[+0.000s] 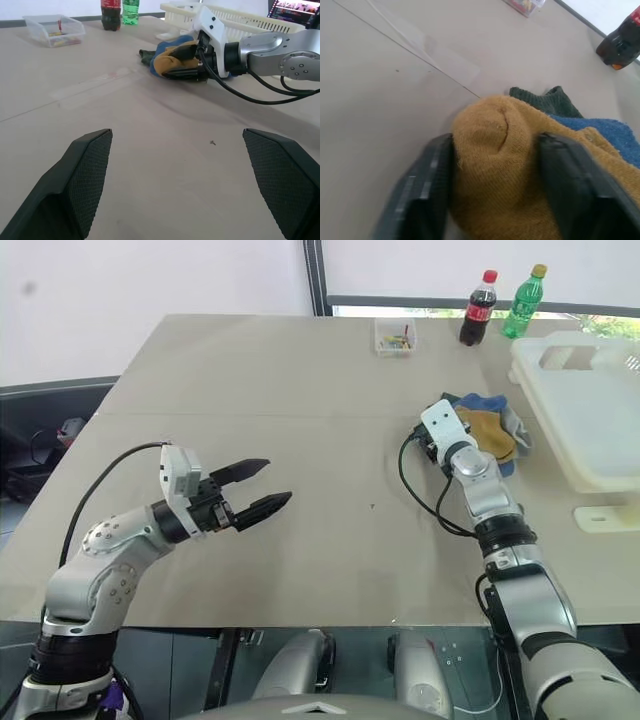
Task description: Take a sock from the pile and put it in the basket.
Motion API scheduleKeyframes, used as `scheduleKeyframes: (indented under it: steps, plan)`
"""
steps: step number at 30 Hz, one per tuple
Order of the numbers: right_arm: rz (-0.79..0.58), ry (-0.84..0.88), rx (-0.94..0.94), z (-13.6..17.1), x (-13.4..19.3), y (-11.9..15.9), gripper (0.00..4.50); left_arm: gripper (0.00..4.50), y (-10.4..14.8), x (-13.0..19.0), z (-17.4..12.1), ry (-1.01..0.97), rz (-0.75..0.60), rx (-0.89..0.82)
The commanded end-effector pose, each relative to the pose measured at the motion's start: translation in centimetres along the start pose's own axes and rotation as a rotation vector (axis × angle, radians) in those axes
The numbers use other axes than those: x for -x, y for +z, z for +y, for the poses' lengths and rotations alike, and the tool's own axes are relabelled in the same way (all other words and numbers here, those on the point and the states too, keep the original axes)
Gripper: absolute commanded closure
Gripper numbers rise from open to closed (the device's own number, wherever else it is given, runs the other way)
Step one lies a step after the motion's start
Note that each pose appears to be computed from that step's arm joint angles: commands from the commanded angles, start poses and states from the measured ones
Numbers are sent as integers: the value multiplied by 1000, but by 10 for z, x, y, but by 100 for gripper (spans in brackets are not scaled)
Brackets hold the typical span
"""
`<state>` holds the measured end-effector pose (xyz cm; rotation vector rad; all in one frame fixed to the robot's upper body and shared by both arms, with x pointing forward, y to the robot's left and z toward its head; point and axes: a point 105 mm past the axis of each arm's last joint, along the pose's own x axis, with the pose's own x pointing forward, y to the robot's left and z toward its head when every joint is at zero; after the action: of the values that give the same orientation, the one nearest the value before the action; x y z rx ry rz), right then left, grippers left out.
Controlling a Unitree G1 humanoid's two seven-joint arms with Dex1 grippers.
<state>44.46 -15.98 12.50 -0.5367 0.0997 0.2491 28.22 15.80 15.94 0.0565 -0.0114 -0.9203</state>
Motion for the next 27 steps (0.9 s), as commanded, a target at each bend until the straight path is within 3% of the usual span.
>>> scheduleKeyframes:
  steps: [1, 3, 12, 13, 18, 27]
  plan:
    - [-79, -32, 6, -9, 0, 22, 360, 0, 14, 3, -2, 4, -40, -35]
    - [-87, -31, 8, -9, 1, 25, 438, 0, 13, 4, -3, 4, -39, -33]
    - [-69, 14, -12, -5, 6, 23, 445, 0, 10, 0, -2, -12, -33, -35]
    - [-65, 16, -25, -5, 7, 22, 374, 0, 10, 0, -2, -14, -33, -35]
    - [-79, 22, -54, -3, 10, 25, 157, 0, 10, -1, 0, -17, -31, -34]
    - [-125, 34, -74, 2, 11, 36, 157, 0, 8, -2, -1, -18, -21, -39]
